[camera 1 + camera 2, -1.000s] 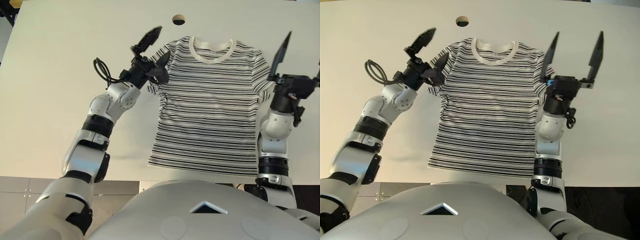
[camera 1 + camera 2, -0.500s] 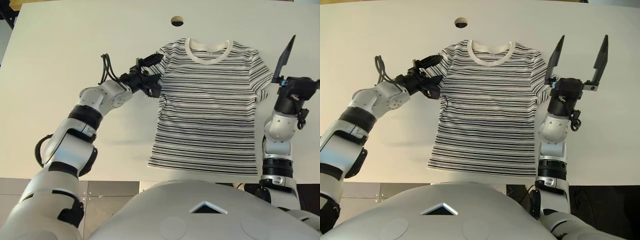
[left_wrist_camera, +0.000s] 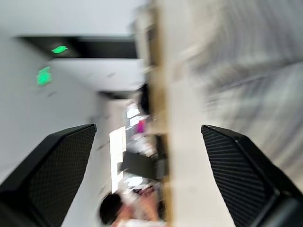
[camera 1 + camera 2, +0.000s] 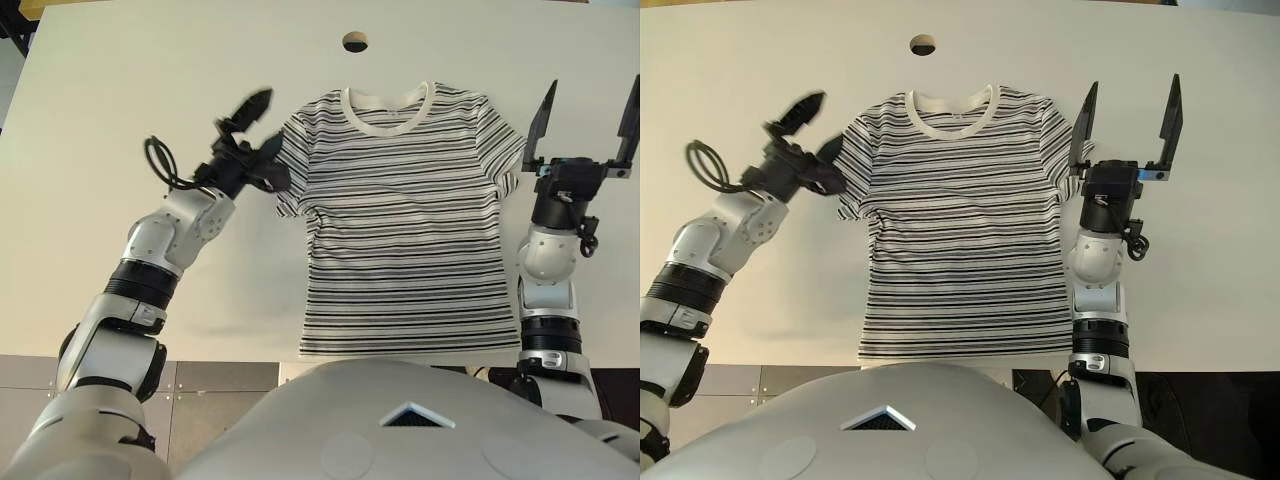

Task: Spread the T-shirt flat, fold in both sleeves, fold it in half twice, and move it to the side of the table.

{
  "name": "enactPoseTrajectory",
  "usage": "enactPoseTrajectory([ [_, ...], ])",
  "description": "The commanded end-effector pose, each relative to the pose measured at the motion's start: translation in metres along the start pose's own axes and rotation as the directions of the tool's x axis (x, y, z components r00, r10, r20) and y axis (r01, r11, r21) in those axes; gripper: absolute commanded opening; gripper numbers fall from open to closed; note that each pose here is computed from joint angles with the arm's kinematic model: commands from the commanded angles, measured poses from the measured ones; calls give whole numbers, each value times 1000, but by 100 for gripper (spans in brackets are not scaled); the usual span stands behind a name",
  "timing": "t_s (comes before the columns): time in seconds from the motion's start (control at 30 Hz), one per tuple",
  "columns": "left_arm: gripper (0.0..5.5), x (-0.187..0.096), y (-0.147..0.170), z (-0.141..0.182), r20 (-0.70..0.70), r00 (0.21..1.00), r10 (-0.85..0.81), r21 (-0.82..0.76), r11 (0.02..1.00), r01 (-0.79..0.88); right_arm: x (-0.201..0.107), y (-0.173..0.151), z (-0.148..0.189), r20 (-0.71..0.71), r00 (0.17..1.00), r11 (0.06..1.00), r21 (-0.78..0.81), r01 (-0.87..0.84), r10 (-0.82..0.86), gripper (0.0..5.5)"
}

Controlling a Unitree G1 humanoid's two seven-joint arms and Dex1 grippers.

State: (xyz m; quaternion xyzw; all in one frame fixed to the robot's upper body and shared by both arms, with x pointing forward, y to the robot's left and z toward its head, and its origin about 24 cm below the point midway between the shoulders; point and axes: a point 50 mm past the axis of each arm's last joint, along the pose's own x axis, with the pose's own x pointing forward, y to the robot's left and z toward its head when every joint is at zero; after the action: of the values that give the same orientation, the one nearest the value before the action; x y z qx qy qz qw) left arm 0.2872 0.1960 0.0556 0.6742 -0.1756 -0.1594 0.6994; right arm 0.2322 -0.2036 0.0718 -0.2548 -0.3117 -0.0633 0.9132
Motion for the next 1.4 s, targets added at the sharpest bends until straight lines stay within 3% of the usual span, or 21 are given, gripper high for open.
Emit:
enactPoseTrajectory([
  [0.03, 411, -8, 20, -5, -52, 992, 119, 18, 993, -118, 1, 0, 0, 7, 1000, 1000, -1, -3, 3, 387],
  [0.17, 411, -25, 19, -18, -123, 991, 54, 71, 996, -45, 1, 2, 0, 10, 1000, 1000, 1, -7, 7, 387],
  [0.3, 411, -41, -8, -44, -214, 962, -170, 158, 966, 206, 0, 1, 1, 11, 1000, 1000, -3, -8, 8, 387],
  [0.47, 411, -43, -37, -49, -166, 886, -433, 243, 853, 463, 1, 1, 0, 16, 1000, 1000, -11, -19, 19, 387],
  [0.67, 411, -30, -48, -34, -26, 858, -513, 244, 829, 504, -1, 1, -1, 9, 1000, 1000, -14, -13, 13, 387],
  [0.93, 411, -36, -52, 0, 187, 790, -584, 245, 806, 538, -3, 4, 0, -2, 1000, 1000, -5, -11, 11, 387],
  [1.17, 411, -27, -46, -9, 107, 831, -546, 249, 824, 509, -5, 5, 0, -10, 1000, 1000, 1, -1, 1, 387],
  [1.4, 301, -26, -52, -16, 40, 845, -533, 233, 827, 511, -6, 4, 0, -14, 1000, 1000, 2, 1, -1, 392],
])
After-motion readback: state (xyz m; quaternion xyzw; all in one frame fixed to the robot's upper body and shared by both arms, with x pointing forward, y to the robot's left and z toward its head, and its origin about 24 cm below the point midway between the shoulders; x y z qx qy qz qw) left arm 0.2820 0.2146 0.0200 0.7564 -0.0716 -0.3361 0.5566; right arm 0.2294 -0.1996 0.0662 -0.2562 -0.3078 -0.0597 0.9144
